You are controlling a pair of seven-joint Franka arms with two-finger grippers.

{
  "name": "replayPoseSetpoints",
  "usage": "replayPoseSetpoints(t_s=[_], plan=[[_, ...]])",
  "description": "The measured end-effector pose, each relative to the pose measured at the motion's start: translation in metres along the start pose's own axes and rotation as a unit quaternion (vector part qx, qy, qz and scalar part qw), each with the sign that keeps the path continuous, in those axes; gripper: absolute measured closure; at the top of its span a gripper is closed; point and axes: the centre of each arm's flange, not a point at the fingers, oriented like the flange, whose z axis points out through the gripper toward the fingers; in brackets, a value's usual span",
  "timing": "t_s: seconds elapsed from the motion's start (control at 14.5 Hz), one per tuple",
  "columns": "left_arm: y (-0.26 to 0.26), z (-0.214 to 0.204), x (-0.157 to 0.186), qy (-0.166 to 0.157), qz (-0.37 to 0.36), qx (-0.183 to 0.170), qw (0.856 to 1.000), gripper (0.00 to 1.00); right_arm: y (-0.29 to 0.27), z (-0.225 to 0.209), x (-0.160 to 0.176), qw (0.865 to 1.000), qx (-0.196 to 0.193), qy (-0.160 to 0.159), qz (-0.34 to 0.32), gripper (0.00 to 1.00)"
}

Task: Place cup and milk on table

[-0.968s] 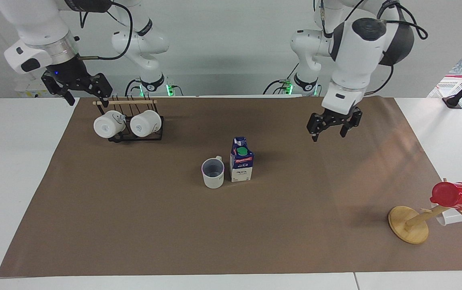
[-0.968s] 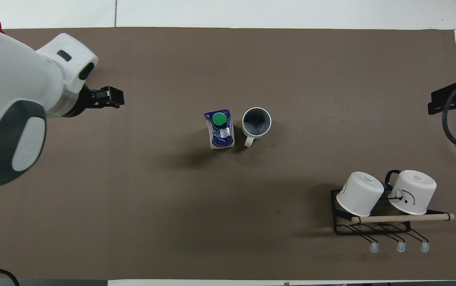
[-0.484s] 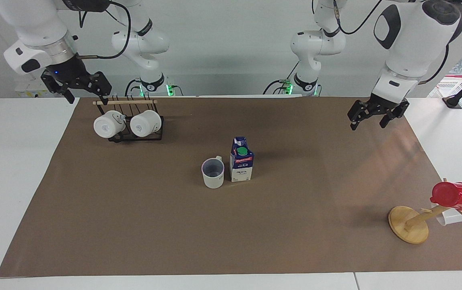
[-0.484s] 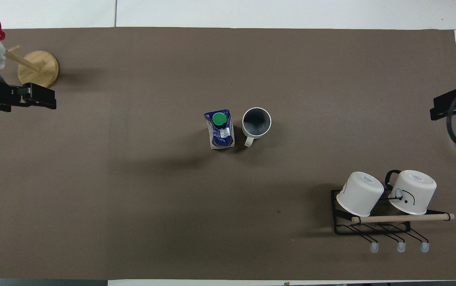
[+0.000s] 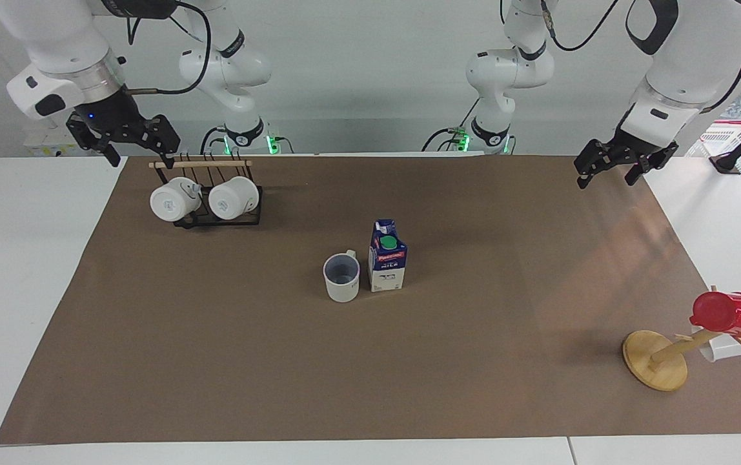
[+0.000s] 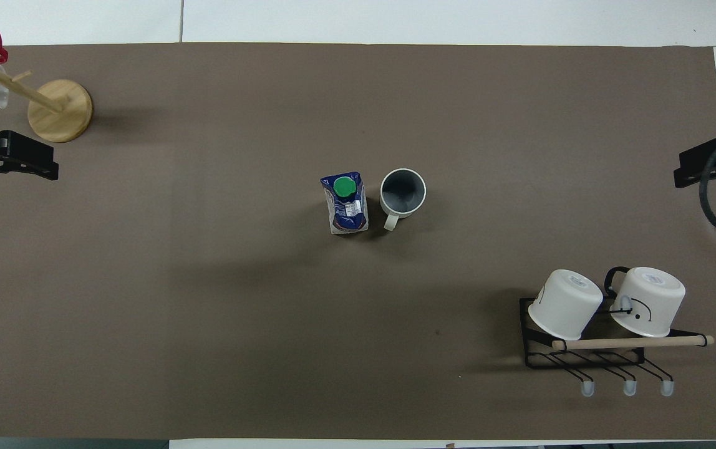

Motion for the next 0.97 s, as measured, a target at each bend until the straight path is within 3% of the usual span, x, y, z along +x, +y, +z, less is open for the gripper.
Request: replayPoseSetpoints(t_s=[0.97], plan=[[-0.005,0.009,-0.007,-0.014,-0.005,-0.002,1.000,0.00,-0.002,0.000,0.000,1.000,0.000,0.000,-0.001,0.00]])
